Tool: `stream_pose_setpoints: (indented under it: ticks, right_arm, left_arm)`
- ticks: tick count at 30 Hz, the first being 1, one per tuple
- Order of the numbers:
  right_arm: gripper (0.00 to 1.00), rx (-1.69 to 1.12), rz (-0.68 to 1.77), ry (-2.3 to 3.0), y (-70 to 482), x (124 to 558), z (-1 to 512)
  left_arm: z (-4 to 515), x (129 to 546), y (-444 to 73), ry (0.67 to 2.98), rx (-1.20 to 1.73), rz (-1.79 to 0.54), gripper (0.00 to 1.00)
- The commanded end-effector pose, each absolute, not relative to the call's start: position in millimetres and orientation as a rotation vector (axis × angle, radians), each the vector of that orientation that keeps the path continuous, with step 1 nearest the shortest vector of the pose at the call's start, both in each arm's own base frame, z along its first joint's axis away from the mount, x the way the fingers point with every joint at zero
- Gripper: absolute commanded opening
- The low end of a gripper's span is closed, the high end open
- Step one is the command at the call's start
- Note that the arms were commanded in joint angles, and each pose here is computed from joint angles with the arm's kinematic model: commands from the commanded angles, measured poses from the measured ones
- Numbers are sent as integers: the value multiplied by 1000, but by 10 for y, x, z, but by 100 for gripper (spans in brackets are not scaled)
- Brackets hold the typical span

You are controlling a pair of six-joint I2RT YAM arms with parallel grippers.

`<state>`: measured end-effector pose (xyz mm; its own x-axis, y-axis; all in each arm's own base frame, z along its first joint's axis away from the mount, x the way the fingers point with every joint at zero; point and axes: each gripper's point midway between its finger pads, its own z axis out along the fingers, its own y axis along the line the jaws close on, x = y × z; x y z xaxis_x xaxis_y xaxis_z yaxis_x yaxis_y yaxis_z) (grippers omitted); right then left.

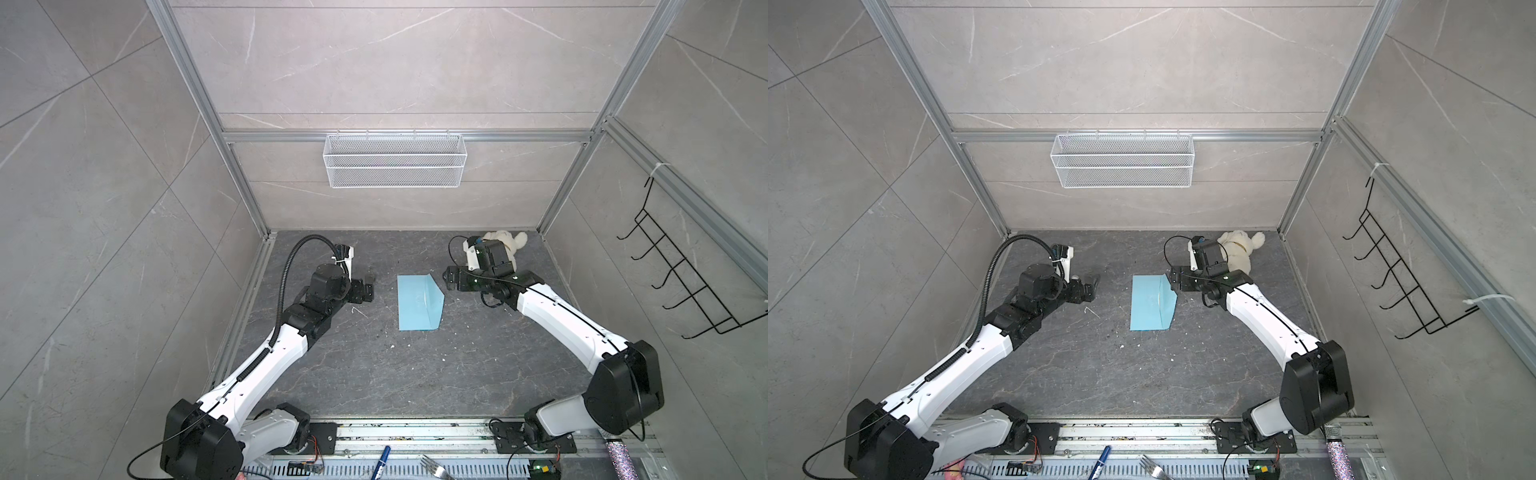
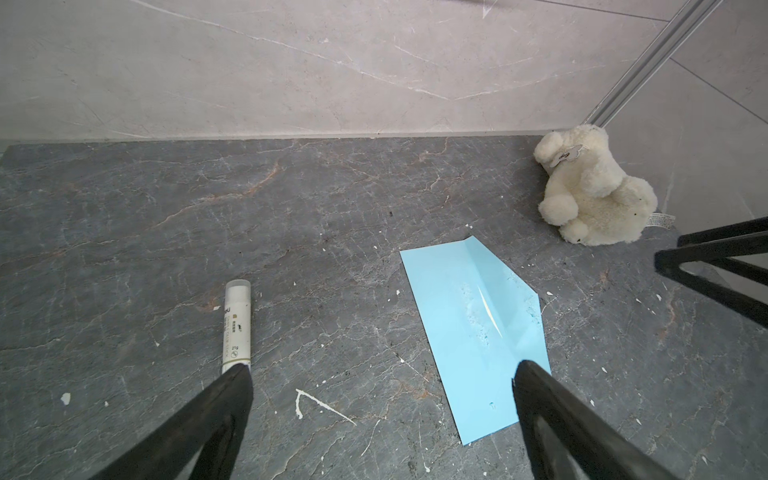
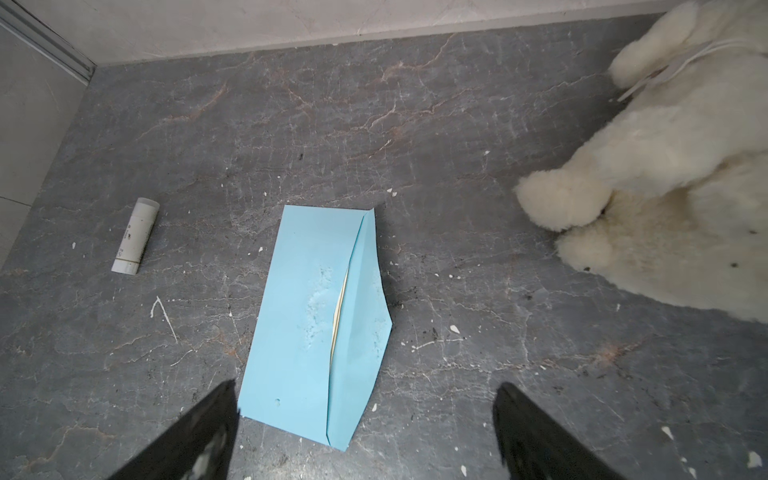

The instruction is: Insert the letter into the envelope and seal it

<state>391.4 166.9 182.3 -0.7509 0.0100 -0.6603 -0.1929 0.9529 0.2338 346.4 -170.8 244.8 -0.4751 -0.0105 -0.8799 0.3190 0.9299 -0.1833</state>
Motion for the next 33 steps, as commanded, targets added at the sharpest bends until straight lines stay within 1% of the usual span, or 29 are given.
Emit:
stream_pose_setpoints:
  ticks: [1,4,7,17,24,33]
  right_arm:
    - [96,-126,434,2446,1777,3995,1681]
    - [96,-121,457,2491,1856,4114,1554]
    - [93,-120,480,2534,1947,4225,1404]
    - [68,-106,473,2661,2120,4565,874]
    - [61,-82,454,2720,2158,4670,610]
    - [49,-76,425,2787,2160,4695,336]
  left_arm:
    - [2704,3501,-1789,1980,227,-452,99]
    - [2663,3497,-1805,1988,233,-460,99]
    - [2626,3493,-1828,1996,233,-476,99]
    - [2589,3411,-1830,2011,242,-501,100]
    - [2551,3373,-1820,2019,242,-506,100]
    - [2538,3311,-1793,2022,243,-509,100]
